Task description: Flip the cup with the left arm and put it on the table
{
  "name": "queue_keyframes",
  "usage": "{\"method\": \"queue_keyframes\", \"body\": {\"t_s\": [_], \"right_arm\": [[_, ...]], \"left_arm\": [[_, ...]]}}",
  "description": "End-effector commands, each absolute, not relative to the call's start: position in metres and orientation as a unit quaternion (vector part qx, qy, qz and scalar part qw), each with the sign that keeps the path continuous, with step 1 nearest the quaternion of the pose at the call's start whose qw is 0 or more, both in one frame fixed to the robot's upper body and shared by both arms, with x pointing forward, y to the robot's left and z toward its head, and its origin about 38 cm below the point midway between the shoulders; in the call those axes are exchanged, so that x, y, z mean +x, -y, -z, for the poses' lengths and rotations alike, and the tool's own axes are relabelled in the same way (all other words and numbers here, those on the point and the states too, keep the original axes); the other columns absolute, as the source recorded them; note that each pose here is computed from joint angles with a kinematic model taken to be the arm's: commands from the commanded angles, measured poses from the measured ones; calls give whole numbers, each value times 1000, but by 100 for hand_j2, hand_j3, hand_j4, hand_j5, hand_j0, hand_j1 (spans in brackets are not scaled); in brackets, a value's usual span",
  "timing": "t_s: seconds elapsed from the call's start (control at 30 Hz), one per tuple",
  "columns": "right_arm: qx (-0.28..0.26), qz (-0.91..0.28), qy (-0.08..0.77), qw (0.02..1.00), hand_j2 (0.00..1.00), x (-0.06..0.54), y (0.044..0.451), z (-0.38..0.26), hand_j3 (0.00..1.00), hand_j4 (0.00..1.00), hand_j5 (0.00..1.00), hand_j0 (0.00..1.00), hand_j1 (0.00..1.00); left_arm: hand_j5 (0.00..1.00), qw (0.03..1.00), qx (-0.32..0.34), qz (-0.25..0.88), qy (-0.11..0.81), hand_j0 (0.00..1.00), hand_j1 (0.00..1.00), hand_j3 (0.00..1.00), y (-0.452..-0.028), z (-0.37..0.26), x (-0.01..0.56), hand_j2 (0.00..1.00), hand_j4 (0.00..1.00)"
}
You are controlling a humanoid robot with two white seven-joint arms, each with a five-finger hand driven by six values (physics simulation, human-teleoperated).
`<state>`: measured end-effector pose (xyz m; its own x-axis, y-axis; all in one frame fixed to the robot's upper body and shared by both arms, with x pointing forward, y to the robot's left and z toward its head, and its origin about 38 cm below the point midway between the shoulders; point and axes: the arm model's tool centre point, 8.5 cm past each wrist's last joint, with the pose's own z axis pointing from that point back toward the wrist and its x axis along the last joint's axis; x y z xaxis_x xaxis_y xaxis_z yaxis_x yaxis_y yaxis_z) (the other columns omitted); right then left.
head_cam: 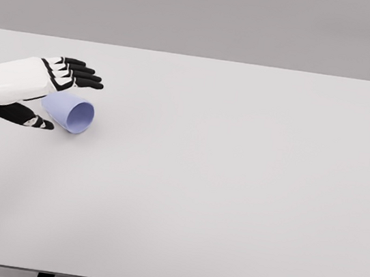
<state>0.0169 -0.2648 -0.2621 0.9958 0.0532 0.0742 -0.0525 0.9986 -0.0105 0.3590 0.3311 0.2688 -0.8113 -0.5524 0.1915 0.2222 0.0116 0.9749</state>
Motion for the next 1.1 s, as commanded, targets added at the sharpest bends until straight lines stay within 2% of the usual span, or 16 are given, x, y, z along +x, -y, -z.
{"method": "queue_keyframes", "body": {"t_s": [0.0,0.2,0.33,0.4,0.5,0.7,0.87,0.97,1.07], "right_arm": [[-4,-25,36,999,100,16,265,262,100,100,100,100,100],[-4,-27,35,999,100,16,265,262,100,100,100,100,100],[-4,-27,35,999,100,16,265,262,100,100,100,100,100],[-4,-27,35,999,100,16,265,262,100,100,100,100,100],[-4,-27,35,999,100,16,265,262,100,100,100,100,100],[-4,-27,36,999,100,16,265,262,100,100,100,100,100],[-4,-27,35,999,100,16,265,262,100,100,100,100,100],[-4,-27,35,999,100,16,265,262,100,100,100,100,100],[-4,-27,35,999,100,16,265,262,100,100,100,100,100]], "left_arm": [[100,280,125,691,655,100,100,100,-331,-270,359,100,100],[100,332,125,692,629,100,100,100,-355,-249,371,100,100],[100,342,106,717,597,100,100,100,-354,-237,372,100,100],[100,387,115,709,578,100,100,100,-374,-229,386,100,100],[100,374,131,722,567,100,100,100,-385,-240,392,100,100],[100,439,158,696,546,100,100,100,-396,-239,402,100,100],[100,462,147,685,543,100,100,100,-374,-220,415,100,100],[100,442,189,719,501,100,100,100,-360,-203,424,100,100],[100,435,200,733,483,100,100,100,-357,-195,427,100,100]]}}
